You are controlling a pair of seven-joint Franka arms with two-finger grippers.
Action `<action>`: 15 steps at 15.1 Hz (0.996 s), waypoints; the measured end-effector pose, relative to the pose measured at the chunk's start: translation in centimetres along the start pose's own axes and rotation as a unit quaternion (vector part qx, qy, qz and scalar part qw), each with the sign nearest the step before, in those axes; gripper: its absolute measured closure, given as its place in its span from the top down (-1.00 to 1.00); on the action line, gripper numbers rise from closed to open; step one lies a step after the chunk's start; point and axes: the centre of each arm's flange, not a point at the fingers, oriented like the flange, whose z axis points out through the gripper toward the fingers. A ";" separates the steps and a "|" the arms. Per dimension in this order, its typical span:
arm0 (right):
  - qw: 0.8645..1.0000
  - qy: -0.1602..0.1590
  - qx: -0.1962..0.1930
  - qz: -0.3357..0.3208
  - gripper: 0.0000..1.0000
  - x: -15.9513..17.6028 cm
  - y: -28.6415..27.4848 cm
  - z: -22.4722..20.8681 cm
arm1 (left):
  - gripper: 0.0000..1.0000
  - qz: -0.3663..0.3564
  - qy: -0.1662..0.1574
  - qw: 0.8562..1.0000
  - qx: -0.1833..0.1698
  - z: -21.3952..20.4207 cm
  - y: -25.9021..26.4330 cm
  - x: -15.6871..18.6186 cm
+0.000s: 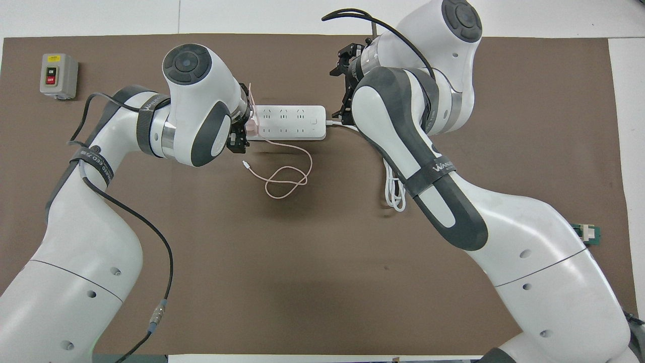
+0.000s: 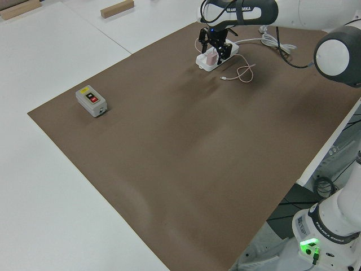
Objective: Unplug charger and place it aside
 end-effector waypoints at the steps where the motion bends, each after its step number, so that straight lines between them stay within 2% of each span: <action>1: 1.000 0.002 -0.010 -0.005 0.94 -0.6 0.3 0.7 | 0.86 0.000 0.000 1.000 0.000 0.0 0.0 0.0; 3: 1.000 0.009 -0.023 -0.015 0.94 -1.6 0.4 1.3 | 0.74 -0.001 0.000 1.000 -0.001 0.0 0.0 0.0; 8: 0.998 0.038 -0.039 -0.038 0.94 -3.0 1.1 5.0 | 0.70 -0.001 -0.001 1.000 -0.005 -0.1 0.1 0.0; 11: 0.998 0.040 -0.027 -0.040 0.95 -3.1 0.9 6.1 | 0.67 -0.001 -0.001 1.000 -0.006 0.0 0.1 0.0; 13: 0.998 0.042 -0.025 -0.038 0.95 -2.7 0.8 6.8 | 0.59 -0.002 0.000 1.000 -0.004 0.1 0.1 0.2; 14: 0.998 0.044 -0.027 -0.037 0.95 -2.4 0.8 7.2 | 0.49 -0.003 0.000 1.000 -0.004 0.2 0.1 0.2; 15: 0.998 0.045 -0.027 -0.036 0.95 -2.2 0.8 7.6 | 0.49 -0.003 0.000 1.000 -0.004 0.2 0.0 0.2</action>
